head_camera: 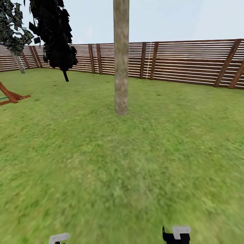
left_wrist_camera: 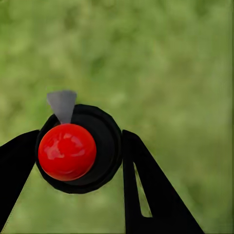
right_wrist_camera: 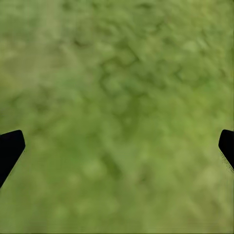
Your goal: In the garden, pick up the pesticide atomizer on the floor and spray pesticide onto both trees until each tree trunk is fully covered.
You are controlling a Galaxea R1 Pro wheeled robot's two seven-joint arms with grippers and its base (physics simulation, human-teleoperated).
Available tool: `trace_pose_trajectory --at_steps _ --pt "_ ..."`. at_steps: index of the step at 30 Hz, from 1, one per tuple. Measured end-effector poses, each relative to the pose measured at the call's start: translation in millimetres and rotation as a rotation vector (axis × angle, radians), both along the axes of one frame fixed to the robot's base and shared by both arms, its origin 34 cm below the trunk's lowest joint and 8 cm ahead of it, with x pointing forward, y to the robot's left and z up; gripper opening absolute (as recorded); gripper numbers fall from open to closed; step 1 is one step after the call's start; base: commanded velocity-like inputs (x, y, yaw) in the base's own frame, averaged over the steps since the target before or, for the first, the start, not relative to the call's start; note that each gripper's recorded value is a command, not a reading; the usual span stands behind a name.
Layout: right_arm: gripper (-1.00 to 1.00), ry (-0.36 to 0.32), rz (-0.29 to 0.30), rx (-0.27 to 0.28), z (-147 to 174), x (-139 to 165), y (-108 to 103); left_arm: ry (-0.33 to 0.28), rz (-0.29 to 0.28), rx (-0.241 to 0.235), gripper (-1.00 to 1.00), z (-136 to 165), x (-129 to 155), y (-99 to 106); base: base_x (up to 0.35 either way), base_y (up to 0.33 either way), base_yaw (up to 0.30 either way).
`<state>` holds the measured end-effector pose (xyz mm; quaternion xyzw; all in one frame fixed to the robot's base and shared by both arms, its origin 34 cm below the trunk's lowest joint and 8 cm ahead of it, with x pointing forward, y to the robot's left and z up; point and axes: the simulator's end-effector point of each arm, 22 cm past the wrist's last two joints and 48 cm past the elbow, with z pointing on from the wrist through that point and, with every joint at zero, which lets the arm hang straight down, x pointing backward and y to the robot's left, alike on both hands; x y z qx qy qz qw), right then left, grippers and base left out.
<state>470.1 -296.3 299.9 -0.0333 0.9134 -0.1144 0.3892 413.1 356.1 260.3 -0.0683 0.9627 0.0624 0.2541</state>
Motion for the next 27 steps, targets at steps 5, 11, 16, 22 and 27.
trace_pose_trajectory --at_steps 5,11,16,22,27 --pt "1.0 0.0 0.001 0.001 0.0 0.0 0.2 0.001 0.0 0.0 -1.0 0.0 0.2 0.1 0.339 0.0 0.011" --pt "1.0 0.0 0.0 0.0 0.0 0.0 0.1 0.0 0.0 0.0 -1.0 0.1 0.5 0.0 0.339 0.0 0.03" --pt "1.0 0.0 0.0 0.001 0.0 0.0 0.1 0.0 0.001 0.0 -1.0 0.1 0.6 0.0 0.339 0.0 -0.004" --pt "1.0 -0.002 -0.001 0.0 0.6 0.5 -0.1 -0.003 0.001 0.0 -1.0 0.7 1.3 0.1 0.339 0.0 -0.094" --pt "1.0 -0.002 -0.001 0.0 0.7 0.5 -0.1 -0.002 0.0 0.0 -1.0 0.7 1.0 0.0 0.339 0.0 -0.005"
